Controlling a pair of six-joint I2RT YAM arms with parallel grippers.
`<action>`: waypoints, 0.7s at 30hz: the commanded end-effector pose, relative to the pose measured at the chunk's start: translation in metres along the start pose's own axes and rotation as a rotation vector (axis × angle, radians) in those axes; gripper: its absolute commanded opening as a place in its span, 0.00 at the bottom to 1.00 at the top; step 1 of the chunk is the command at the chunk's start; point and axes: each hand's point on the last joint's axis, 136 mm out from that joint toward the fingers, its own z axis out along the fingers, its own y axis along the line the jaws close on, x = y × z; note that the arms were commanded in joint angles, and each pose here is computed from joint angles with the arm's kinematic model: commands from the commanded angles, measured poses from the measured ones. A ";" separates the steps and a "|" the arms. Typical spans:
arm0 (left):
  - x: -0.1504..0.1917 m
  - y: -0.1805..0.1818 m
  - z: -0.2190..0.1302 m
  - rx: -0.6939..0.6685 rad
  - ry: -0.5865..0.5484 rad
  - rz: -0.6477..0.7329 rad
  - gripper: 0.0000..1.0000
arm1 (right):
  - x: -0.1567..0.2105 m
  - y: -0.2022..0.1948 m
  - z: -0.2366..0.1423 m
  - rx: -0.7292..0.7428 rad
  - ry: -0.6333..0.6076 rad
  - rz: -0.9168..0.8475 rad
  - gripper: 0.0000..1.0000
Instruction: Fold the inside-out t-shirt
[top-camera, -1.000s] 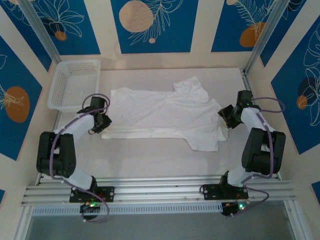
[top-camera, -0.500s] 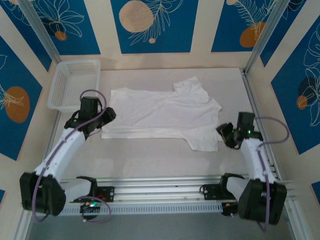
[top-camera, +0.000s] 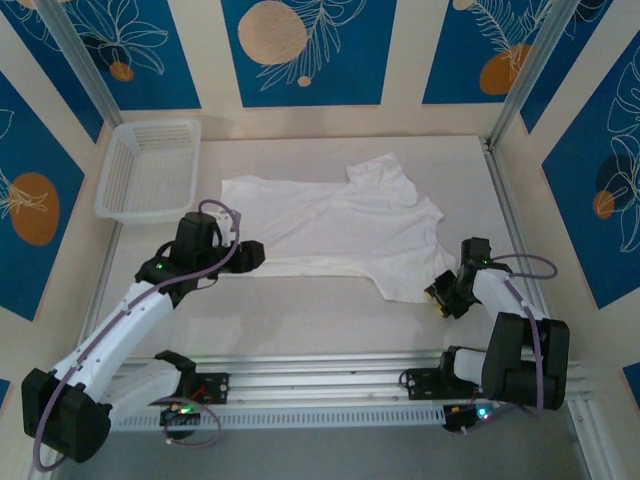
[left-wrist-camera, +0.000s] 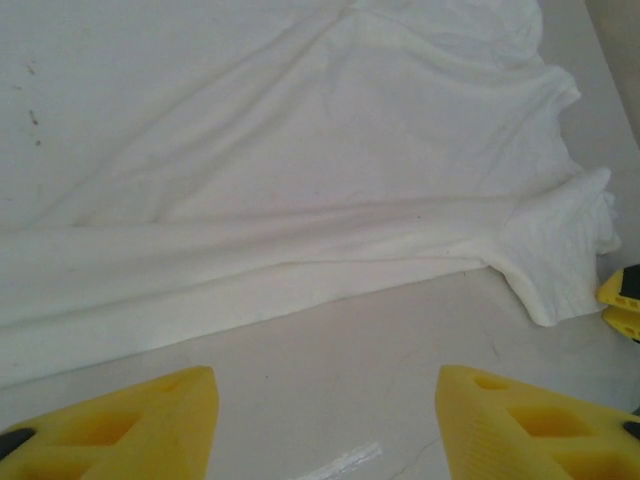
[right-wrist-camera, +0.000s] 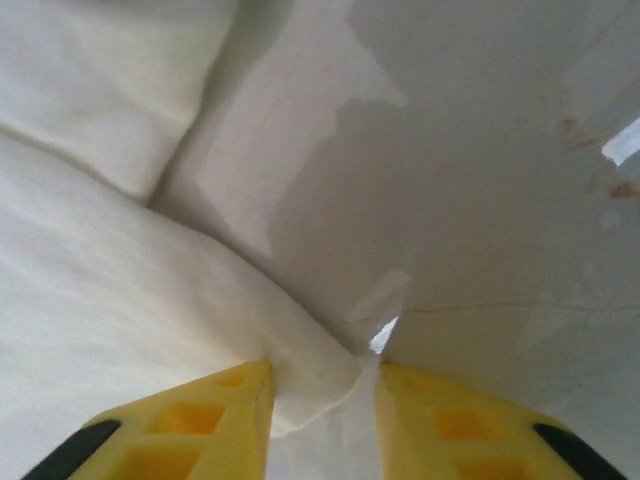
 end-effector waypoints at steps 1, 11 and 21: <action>0.003 0.005 0.001 -0.025 -0.011 0.011 0.60 | -0.025 0.036 -0.006 -0.117 -0.098 -0.079 0.17; 0.008 0.014 0.006 -0.057 0.005 -0.012 0.61 | -0.005 0.099 -0.039 -0.282 -0.070 -0.204 0.00; 0.016 0.027 0.019 -0.109 0.036 -0.087 0.61 | -0.084 0.236 -0.046 -0.287 -0.117 -0.138 0.00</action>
